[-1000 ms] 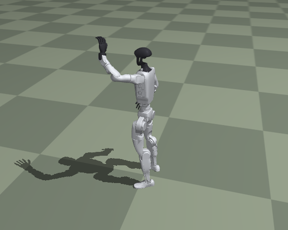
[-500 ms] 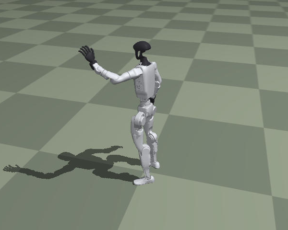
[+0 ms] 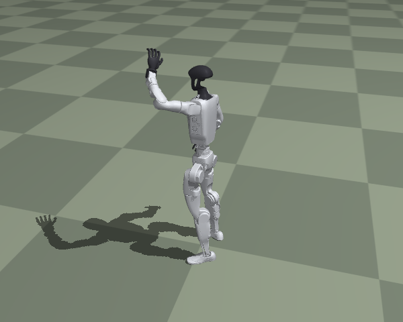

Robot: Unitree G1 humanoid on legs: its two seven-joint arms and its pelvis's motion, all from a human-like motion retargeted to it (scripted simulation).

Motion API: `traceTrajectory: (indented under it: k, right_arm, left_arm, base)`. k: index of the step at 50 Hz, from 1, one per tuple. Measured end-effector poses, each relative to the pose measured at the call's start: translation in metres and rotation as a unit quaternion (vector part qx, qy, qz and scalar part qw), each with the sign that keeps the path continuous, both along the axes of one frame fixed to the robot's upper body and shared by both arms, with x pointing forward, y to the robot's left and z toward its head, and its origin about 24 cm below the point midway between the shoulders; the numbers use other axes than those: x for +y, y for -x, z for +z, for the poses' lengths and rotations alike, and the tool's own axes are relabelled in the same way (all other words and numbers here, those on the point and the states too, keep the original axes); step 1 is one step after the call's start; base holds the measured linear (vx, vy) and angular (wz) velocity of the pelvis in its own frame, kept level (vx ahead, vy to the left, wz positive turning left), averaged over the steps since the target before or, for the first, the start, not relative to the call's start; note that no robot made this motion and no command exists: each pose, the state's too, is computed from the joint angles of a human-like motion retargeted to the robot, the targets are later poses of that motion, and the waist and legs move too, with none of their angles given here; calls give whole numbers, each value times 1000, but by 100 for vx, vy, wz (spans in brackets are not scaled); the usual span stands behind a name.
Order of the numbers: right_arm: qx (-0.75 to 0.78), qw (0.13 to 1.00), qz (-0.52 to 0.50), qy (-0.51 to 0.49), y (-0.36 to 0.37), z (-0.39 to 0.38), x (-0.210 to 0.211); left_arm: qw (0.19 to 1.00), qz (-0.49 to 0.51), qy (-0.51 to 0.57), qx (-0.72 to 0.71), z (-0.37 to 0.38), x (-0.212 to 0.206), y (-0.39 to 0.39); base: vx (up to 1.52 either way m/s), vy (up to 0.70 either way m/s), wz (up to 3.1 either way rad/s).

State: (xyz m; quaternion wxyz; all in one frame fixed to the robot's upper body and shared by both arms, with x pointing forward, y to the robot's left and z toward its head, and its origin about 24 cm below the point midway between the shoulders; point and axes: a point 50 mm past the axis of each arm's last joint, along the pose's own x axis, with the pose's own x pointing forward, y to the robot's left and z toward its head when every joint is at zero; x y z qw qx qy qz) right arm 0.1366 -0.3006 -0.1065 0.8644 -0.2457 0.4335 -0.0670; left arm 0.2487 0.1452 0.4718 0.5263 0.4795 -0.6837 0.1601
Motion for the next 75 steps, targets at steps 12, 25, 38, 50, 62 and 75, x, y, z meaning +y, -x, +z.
traceTrajectory:
  k: [12, 25, 38, 50, 62, 75]
  right_arm:
    - [-55, 997, 48, -36, -26, 11, 24]
    - [162, 984, 49, -58, 60, -32, 18]
    - [136, 989, -21, -47, 69, -32, 10]
    - [43, 997, 17, -57, 11, -13, 19]
    - [37, 997, 36, -60, 21, -18, 28]
    - [133, 987, 24, -83, 59, -34, 25]
  left_arm:
    - [957, 271, 4, 99, 12, 76, -23]
    - [932, 255, -109, 232, -23, 61, -33]
    - [986, 10, -112, 123, -13, -20, -10]
    - [931, -83, -164, 315, -33, -30, -12]
    - [947, 307, 88, 28, -15, 106, -30]
    - [1000, 6, 21, 14, -17, -61, -37]
  base:
    - [-1, -1, -19]
    - [0, 0, 0]
    - [0, 0, 0]
    - [0, 0, 0]
    - [1, 0, 8]
    - [2, 4, 46]
